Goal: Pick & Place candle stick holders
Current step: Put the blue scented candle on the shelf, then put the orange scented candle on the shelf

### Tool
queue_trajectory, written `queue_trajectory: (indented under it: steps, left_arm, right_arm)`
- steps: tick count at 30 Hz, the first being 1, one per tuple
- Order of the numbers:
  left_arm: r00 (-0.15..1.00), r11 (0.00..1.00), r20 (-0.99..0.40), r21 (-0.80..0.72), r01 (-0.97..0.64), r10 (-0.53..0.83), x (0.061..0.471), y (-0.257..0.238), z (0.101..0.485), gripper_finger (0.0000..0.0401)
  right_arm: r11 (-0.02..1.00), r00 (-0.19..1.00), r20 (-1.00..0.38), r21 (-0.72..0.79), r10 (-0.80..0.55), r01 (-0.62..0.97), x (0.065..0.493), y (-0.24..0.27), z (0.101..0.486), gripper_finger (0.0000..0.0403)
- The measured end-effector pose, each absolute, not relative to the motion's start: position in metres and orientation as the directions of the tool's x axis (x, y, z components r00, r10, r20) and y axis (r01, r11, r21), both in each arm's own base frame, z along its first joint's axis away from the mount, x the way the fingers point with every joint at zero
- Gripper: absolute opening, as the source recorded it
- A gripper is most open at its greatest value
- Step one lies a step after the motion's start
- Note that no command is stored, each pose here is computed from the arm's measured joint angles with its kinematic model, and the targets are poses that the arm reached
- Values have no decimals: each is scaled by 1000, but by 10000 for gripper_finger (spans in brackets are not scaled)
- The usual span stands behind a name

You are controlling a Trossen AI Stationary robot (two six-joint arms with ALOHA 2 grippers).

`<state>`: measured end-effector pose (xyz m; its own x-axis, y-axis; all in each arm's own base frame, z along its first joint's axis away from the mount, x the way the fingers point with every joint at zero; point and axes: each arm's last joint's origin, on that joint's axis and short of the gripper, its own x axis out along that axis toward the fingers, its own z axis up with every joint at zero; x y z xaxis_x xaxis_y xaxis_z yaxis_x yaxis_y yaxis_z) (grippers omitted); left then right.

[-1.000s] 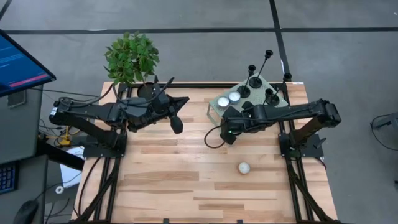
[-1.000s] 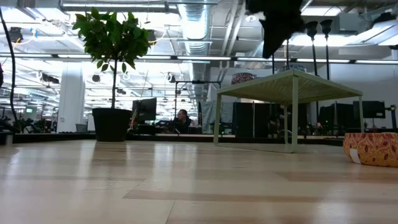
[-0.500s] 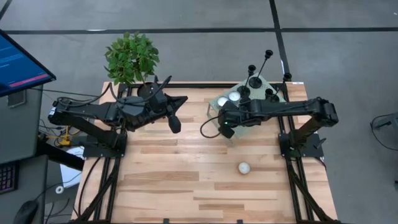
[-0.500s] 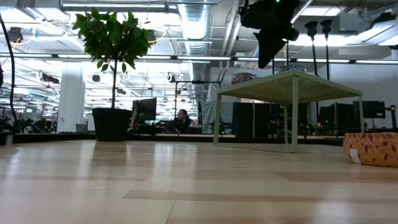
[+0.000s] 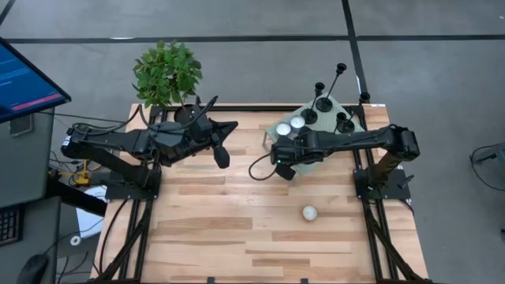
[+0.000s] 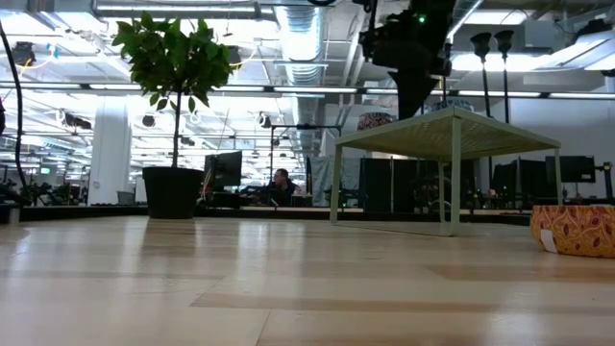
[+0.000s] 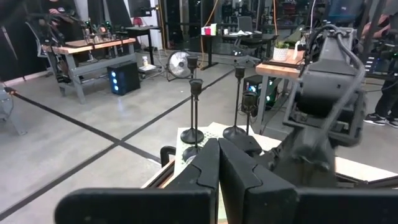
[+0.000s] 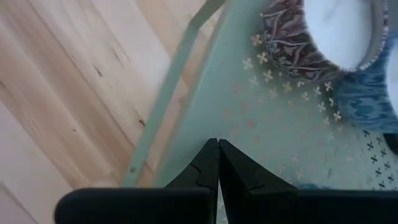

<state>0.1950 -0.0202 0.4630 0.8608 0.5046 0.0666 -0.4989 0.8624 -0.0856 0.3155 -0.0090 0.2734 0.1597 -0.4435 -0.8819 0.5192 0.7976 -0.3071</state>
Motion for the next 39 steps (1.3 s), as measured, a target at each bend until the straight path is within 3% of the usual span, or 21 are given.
queue_trajectory:
  steps: [13, 22, 31, 35, 39]
  left_arm:
    - [858, 860, 70, -67, -506, 510, 195, -20, 463, 2]
    - [857, 860, 70, -67, -506, 510, 195, -20, 463, 2]
    - [857, 860, 69, -67, -506, 510, 195, -20, 463, 2]
    - [858, 860, 69, -67, -506, 510, 195, -20, 463, 5]
    - [872, 874, 68, -33, -484, 485, 195, -22, 463, 33]
  right_arm:
    - [784, 49, -893, -364, -447, 503, 302, -8, 274, 0]
    - [811, 174, -876, -318, -450, 491, 312, 10, 295, 0]
    - [877, 403, -834, -182, -377, 445, 303, 57, 354, 0]
    - [887, 392, -857, -147, -335, 438, 283, 85, 360, 0]
    - [880, 304, -909, -122, -284, 459, 255, 113, 356, 5]
